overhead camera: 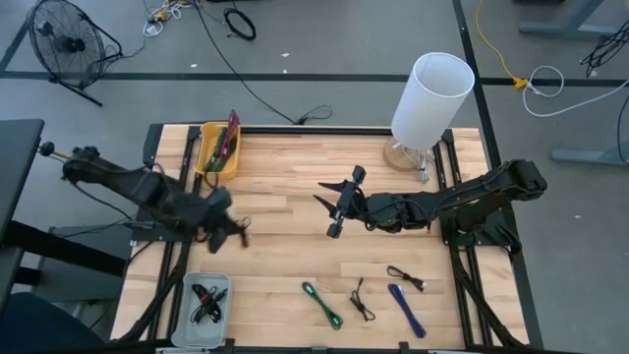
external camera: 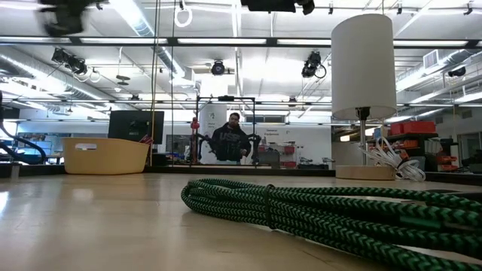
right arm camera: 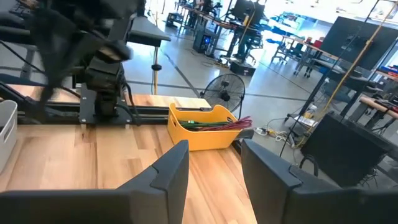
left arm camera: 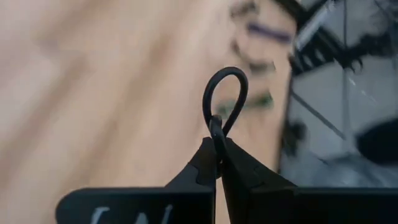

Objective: Pick & Place USB Port
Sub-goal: Put the black charger cable into the gray bin

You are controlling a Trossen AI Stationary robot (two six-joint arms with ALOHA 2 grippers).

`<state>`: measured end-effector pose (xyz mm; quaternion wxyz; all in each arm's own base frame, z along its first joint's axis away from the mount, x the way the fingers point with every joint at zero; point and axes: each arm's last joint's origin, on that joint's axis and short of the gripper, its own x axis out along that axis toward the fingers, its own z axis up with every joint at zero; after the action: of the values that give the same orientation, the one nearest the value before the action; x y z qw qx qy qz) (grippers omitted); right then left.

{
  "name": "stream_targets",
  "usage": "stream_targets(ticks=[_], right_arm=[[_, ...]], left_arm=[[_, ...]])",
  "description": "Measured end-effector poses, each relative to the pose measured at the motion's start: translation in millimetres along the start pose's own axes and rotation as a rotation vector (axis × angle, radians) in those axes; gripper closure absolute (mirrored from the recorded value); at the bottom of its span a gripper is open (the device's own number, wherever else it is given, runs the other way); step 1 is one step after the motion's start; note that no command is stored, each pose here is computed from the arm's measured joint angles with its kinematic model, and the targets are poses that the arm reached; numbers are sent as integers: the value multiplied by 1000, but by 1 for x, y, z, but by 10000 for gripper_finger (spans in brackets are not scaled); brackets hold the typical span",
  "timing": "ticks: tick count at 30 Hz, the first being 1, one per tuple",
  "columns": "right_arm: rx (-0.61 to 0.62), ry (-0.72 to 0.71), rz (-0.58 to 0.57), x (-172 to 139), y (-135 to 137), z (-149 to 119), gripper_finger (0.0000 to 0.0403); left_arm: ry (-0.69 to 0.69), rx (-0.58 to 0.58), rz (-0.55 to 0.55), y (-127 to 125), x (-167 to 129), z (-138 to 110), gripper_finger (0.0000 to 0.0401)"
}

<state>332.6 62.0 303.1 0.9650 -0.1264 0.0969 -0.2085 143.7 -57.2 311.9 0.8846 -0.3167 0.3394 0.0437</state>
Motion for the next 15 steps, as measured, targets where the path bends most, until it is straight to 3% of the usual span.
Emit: stream_targets(ticks=[5,9,15], right_arm=[[0,0,0,0,0,0,254],[-1,-1,1,0,0,0,254],[-18,-1,2,0,0,0,254]], left_arm=[[255,-202,-37,-2,-11,-25,394],[457,-289,-61,-11,-13,-42,394],[576,-414,41,-26,-4,-66,394]])
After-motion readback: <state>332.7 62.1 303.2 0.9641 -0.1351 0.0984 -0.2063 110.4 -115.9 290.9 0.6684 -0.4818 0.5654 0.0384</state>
